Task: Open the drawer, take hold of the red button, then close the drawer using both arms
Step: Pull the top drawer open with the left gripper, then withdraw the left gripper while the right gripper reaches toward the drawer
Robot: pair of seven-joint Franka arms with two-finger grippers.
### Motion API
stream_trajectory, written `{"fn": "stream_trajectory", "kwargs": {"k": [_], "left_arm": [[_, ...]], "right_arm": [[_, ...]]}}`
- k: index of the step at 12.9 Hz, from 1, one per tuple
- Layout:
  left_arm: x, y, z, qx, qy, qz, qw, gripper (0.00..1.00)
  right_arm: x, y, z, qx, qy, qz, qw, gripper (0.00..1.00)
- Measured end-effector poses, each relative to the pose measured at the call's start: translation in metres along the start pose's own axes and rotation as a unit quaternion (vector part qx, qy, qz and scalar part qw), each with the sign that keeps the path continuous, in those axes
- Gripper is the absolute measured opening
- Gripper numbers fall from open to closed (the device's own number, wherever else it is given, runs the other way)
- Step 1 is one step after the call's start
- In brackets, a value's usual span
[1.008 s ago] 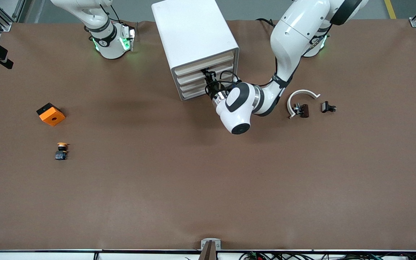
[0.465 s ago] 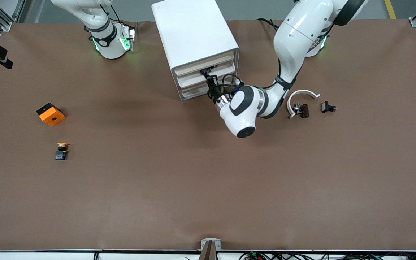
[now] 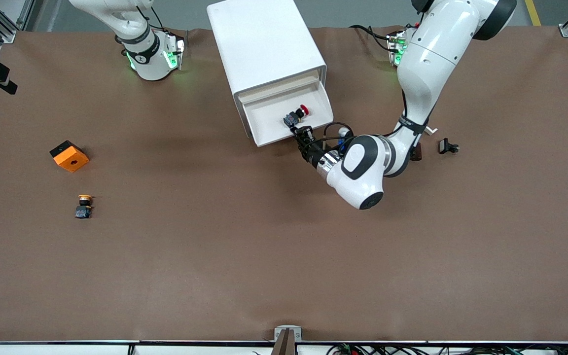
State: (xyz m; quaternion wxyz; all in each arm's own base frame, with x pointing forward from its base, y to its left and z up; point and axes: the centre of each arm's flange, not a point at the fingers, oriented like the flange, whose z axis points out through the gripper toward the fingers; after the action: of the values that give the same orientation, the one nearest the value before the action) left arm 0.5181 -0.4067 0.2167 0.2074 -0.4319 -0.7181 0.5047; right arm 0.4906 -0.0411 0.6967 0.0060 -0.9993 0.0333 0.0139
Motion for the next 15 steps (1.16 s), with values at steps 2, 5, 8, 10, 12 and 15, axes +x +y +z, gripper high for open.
{"fn": "stream_trajectory", "kwargs": {"k": [2,5,8,10,12,15], "left_arm": [[-0.001,0.002,-0.008,-0.009,-0.01,0.002,1.0,0.14],[-0.002,0.006,-0.015,-0.035,-0.006,0.015,0.999,0.31],[-0.013,-0.005,-0.025,-0.09,0.039,0.049,0.994,0.65],[-0.022,-0.014,-0.044,-0.111,0.035,0.064,0.991,0.88],[-0.023,-0.017,-0.082,-0.144,0.025,0.072,0.987,1.0],[-0.009,-0.015,-0.142,-0.22,0.052,0.094,0.97,1.0]], "right_arm": [[0.0,0.007,0.0,0.0,0.0,0.007,1.0,1.0],[0.012,0.012,0.017,0.0,-0.018,0.012,1.0,1.0],[0.036,0.007,0.054,-0.002,-0.055,0.008,0.998,1.0],[0.056,0.006,0.087,-0.004,-0.084,0.007,0.996,1.0],[0.071,0.006,0.114,-0.005,-0.109,0.007,0.994,1.0],[0.078,0.006,0.127,-0.006,-0.117,0.008,0.993,1.0]]}}
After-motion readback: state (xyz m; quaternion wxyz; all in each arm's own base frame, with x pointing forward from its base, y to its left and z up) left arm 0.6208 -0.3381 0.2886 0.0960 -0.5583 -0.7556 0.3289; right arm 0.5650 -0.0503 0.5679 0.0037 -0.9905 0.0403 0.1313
